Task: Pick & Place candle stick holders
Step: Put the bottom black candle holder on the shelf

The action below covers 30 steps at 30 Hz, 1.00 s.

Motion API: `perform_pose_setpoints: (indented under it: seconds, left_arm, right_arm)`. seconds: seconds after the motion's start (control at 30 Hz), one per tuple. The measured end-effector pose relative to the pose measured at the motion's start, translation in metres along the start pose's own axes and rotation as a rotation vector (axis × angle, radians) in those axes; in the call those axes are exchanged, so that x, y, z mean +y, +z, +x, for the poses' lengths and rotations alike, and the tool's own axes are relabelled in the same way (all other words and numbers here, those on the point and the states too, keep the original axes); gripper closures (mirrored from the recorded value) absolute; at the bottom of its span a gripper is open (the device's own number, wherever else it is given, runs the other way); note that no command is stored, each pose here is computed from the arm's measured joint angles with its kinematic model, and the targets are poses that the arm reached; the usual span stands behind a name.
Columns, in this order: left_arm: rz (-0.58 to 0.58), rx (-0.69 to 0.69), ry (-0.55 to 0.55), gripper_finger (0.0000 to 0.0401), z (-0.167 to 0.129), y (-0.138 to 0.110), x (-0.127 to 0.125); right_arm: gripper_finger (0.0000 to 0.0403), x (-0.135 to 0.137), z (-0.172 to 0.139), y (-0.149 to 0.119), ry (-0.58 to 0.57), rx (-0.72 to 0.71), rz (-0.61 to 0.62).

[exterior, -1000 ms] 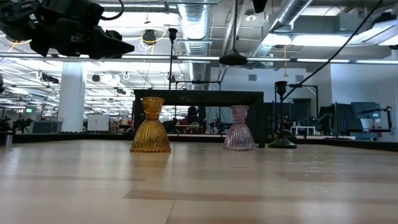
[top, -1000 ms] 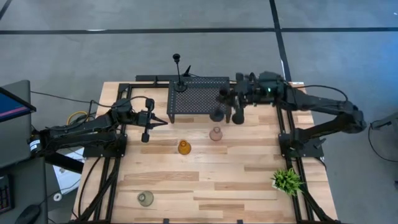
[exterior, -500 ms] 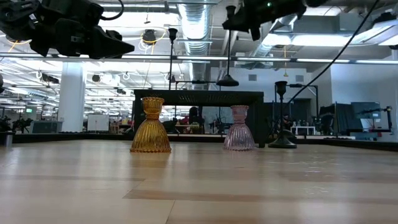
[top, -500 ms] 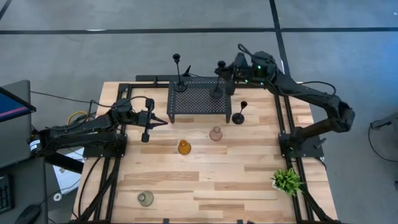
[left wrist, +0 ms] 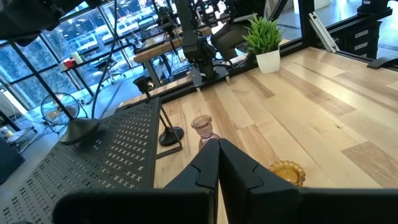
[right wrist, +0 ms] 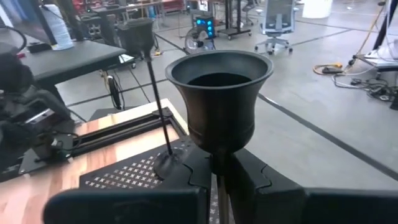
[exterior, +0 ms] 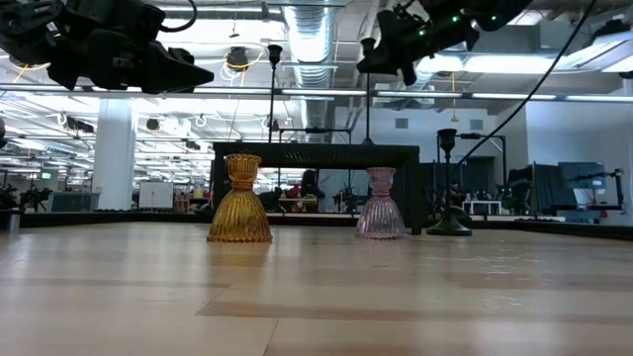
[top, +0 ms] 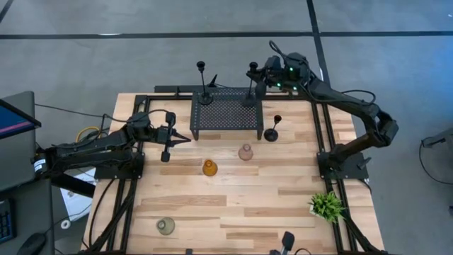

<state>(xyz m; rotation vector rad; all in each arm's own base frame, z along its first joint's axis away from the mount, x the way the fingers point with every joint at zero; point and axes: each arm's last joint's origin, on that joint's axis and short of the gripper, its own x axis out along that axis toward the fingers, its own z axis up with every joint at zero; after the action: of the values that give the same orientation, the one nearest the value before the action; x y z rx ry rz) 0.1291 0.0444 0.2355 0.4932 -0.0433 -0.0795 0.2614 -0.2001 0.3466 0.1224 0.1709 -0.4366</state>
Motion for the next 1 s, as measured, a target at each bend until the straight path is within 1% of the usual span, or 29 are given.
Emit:
perform_pose_setpoints:
  seconds: [0.3, 1.0]
  left_arm:
    - [0.003, -0.005, 0.003, 0.0396, 0.0, 0.001, 0.0]
    - [0.004, -0.006, 0.003, 0.0393, 0.0, 0.001, 0.0]
  right_arm:
    - [0.0385, -0.012, -0.003, 0.0, -0.037, 0.0, 0.023]
    - [0.038, -0.014, -0.003, -0.002, -0.047, 0.019, 0.043]
